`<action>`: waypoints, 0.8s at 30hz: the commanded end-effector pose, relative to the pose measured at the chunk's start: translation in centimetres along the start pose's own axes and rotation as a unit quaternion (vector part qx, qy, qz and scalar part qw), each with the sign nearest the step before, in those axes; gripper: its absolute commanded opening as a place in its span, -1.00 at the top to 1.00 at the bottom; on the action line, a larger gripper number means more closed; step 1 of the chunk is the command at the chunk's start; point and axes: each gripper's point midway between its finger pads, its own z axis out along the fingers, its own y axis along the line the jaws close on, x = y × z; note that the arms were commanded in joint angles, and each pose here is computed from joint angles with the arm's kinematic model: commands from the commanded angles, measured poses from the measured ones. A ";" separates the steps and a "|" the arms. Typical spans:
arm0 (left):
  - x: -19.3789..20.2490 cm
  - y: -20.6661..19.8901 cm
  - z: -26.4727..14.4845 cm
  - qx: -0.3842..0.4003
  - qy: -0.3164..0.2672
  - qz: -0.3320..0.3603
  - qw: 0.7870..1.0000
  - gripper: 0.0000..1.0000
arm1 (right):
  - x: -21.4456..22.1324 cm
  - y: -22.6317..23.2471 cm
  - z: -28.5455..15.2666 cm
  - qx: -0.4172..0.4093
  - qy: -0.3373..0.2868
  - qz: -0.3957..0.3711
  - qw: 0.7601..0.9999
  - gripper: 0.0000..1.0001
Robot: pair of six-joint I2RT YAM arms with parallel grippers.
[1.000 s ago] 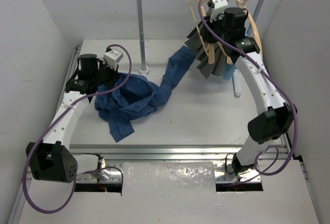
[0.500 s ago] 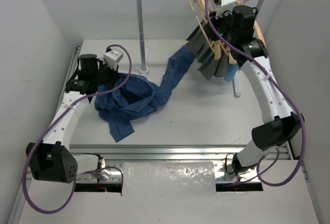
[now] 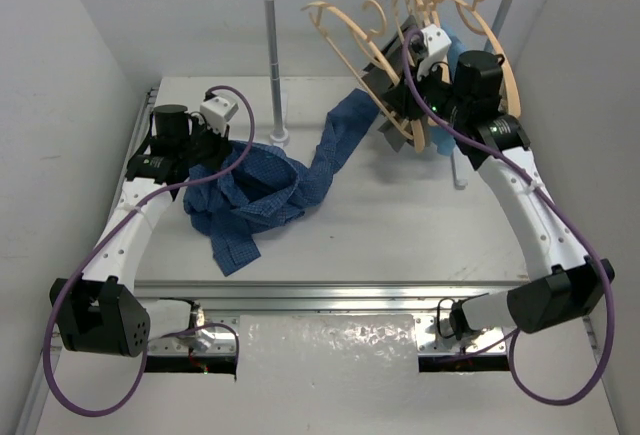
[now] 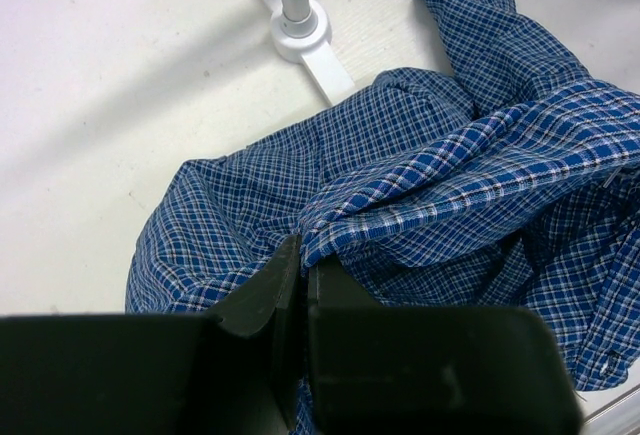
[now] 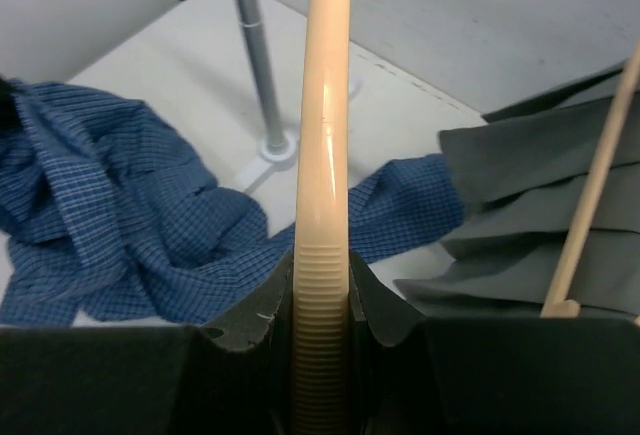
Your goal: Place the shirt on the hanger
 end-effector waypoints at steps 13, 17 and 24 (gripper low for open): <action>-2.6 3.4 4.2 -0.035 -0.012 -0.020 0.999 0.98 | 5.5 12.4 -6.0 -0.207 -0.037 0.029 0.977 1.00; -2.5 4.3 5.5 -0.046 -0.002 -0.027 0.999 0.98 | 7.2 14.9 -7.1 -0.251 -0.024 0.043 0.967 1.00; -3.3 4.7 5.4 -0.055 -0.010 -0.023 0.998 0.97 | 11.8 17.9 -6.1 -0.282 0.042 0.040 0.958 1.00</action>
